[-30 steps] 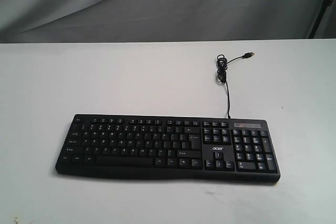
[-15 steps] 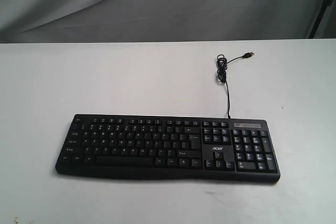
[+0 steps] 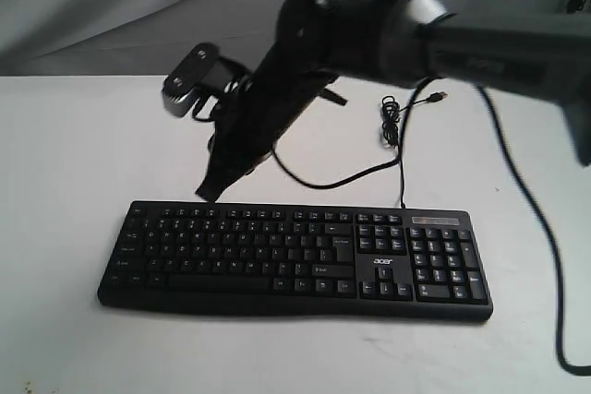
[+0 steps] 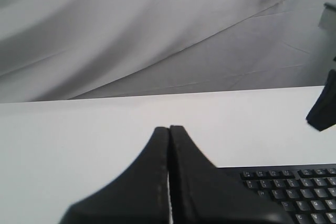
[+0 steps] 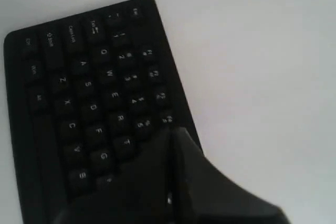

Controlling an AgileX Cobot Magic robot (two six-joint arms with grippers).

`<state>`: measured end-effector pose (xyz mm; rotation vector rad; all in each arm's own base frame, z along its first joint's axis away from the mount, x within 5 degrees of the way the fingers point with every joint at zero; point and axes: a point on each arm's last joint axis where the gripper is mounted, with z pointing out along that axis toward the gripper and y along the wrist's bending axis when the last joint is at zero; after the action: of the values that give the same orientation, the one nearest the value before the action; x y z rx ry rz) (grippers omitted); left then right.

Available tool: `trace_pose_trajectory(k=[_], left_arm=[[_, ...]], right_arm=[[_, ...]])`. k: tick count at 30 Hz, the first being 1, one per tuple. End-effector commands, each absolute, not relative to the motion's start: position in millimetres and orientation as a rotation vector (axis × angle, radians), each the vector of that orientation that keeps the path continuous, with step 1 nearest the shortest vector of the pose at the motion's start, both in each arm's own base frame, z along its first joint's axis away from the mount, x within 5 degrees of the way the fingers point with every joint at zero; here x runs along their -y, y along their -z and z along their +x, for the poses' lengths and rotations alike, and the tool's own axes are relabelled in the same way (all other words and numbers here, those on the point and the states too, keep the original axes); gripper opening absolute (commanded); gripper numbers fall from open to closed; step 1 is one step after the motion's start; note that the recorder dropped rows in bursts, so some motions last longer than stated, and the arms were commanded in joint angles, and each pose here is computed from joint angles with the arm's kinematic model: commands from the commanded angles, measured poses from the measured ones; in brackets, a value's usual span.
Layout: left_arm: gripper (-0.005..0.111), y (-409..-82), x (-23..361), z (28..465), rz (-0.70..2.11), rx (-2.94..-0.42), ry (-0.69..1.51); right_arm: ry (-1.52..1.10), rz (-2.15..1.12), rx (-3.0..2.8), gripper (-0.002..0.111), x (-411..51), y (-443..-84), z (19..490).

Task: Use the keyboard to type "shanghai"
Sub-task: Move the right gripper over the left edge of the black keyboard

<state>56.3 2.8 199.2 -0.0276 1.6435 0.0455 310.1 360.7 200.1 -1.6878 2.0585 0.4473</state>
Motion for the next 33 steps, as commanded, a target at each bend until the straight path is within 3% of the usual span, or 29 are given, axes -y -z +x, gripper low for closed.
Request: trace_pose_trajectory(k=[1, 14, 33], left_arm=[[0.000, -199.2, -2.4, 56.2, -0.026, -1.637, -0.037], [0.000, -199.2, -2.4, 56.2, -0.026, -1.637, -0.037], [0.000, -199.2, -2.4, 56.2, -0.026, -1.637, -0.037]], right_arm=[[-0.419, -1.777, -2.003, 0.000, -397.2, -190.0, 295.8], [-0.497, -1.855, -1.994, 0.000, -438.3, -147.2, 280.8], [-0.493, -1.927, -2.017, 0.000, -437.3, -143.6, 272.4]])
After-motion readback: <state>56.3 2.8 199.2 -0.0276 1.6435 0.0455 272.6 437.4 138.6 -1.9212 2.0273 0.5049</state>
